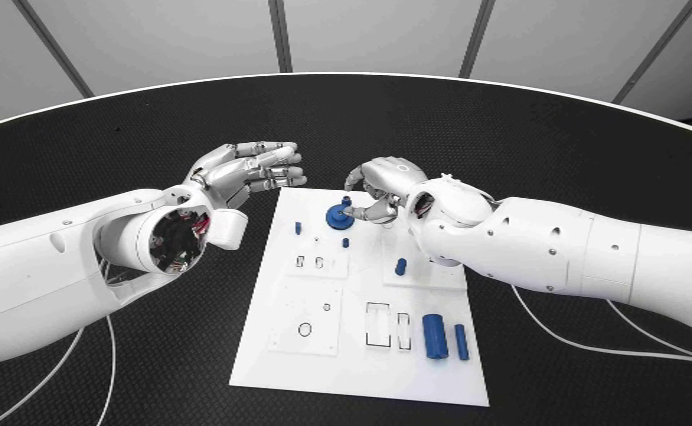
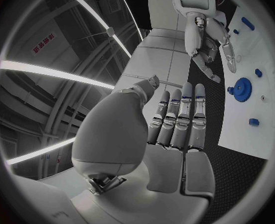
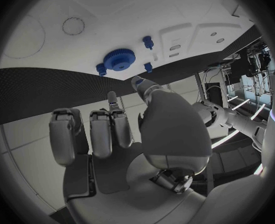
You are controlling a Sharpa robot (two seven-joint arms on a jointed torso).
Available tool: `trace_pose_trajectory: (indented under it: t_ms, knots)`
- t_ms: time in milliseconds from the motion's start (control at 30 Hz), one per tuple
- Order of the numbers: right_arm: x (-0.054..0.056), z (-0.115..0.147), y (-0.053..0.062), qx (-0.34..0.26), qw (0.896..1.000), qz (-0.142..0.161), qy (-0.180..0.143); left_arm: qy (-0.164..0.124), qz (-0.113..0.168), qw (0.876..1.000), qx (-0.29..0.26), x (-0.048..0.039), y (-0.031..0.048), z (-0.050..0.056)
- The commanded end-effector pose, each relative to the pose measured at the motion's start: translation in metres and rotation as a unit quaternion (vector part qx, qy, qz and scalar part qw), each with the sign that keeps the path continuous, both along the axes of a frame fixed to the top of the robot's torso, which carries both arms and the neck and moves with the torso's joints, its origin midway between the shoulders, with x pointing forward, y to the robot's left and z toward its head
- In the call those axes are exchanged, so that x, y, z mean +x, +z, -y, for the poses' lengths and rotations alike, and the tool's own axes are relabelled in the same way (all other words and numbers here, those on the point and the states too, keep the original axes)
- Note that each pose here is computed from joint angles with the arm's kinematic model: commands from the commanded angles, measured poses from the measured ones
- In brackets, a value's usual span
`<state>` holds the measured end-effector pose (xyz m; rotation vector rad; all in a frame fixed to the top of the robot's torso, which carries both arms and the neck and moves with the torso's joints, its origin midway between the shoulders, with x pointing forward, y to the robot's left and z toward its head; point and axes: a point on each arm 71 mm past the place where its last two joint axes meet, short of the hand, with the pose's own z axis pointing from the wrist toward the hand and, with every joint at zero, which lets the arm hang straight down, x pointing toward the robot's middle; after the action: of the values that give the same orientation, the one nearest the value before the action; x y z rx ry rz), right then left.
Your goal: Assemble the parts on the task board
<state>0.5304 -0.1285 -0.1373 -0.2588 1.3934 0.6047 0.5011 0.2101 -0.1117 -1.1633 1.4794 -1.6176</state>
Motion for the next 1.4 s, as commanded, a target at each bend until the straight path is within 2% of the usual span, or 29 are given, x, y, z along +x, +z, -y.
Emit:
trace_pose_trajectory:
  t_ms: [33, 200, 333, 600, 733, 933, 1233, 1400]
  knots:
    - [-0.008, 0.034, 0.004, 0.047, 0.999, -0.004, -0.004, 0.002, 0.000, 1.000, 0.000, 0.0015, -0.0003, -0.001]
    - [-0.017, 0.082, 0.005, 0.101, 0.994, -0.038, -0.019, 0.002, 0.001, 1.000, 0.000, 0.0043, -0.0008, -0.002]
    - [-0.023, 0.119, 0.005, 0.133, 0.989, -0.050, -0.044, 0.000, 0.001, 1.000, 0.000, 0.0062, -0.0013, -0.002]
    - [-0.039, 0.168, -0.017, 0.157, 0.982, -0.066, -0.082, 0.000, 0.001, 1.000, 0.000, 0.0086, -0.0023, -0.003]
    - [-0.041, 0.179, -0.027, 0.155, 0.981, -0.074, -0.091, 0.002, 0.000, 1.000, 0.001, 0.0096, -0.0028, -0.004]
    - [-0.040, 0.189, -0.041, 0.148, 0.979, -0.087, -0.106, 0.003, 0.000, 1.000, 0.001, 0.0101, -0.0031, -0.006]
    - [-0.030, 0.185, -0.059, 0.139, 0.977, -0.109, -0.118, 0.003, 0.000, 1.000, 0.001, 0.0097, -0.0031, -0.006]
    - [-0.026, 0.181, -0.065, 0.137, 0.975, -0.118, -0.126, 0.003, 0.000, 1.000, 0.001, 0.0094, -0.0030, -0.006]
